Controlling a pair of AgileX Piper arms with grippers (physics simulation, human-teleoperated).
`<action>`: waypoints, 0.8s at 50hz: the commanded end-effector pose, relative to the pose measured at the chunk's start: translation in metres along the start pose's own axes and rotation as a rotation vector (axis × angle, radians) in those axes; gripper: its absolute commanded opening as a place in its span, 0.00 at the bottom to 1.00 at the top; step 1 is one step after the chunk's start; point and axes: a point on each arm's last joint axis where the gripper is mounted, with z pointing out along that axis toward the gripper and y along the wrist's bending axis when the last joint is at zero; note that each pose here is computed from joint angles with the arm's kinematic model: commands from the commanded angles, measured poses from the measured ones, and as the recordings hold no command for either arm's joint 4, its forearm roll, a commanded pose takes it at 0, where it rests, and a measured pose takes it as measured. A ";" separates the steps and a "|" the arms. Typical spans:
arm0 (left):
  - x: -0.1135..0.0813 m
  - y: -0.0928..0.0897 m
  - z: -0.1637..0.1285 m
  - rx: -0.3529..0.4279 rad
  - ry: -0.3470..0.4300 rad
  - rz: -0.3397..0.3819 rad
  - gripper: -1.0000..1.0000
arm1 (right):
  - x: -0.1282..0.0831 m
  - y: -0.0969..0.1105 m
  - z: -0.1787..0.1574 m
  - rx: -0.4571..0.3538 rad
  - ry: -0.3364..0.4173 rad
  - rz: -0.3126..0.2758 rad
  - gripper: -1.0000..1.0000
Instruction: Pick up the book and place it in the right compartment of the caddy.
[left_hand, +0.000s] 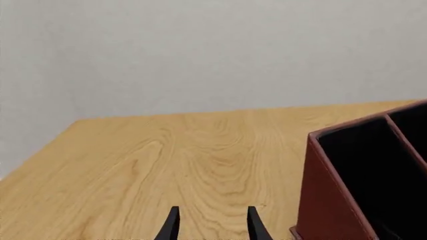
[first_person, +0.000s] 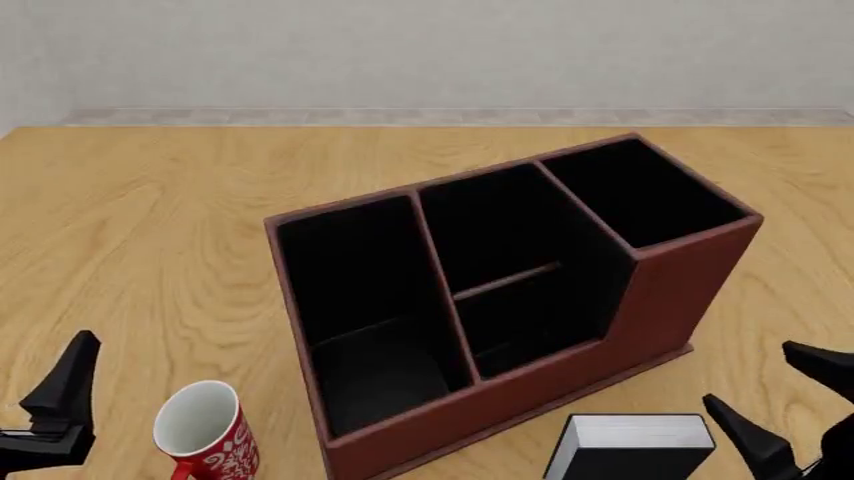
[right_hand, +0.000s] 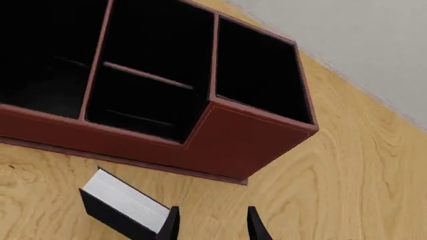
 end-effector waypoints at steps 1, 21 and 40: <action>0.003 0.000 0.001 -0.005 0.010 0.011 1.00 | -0.006 -0.001 -0.004 -0.070 0.081 -0.078 1.00; 0.003 0.000 0.003 -0.001 0.015 0.036 1.00 | -0.014 0.003 0.009 -0.226 0.220 -0.197 1.00; 0.004 0.000 0.004 0.001 0.018 0.046 1.00 | -0.024 0.005 0.013 -0.319 0.290 -0.252 1.00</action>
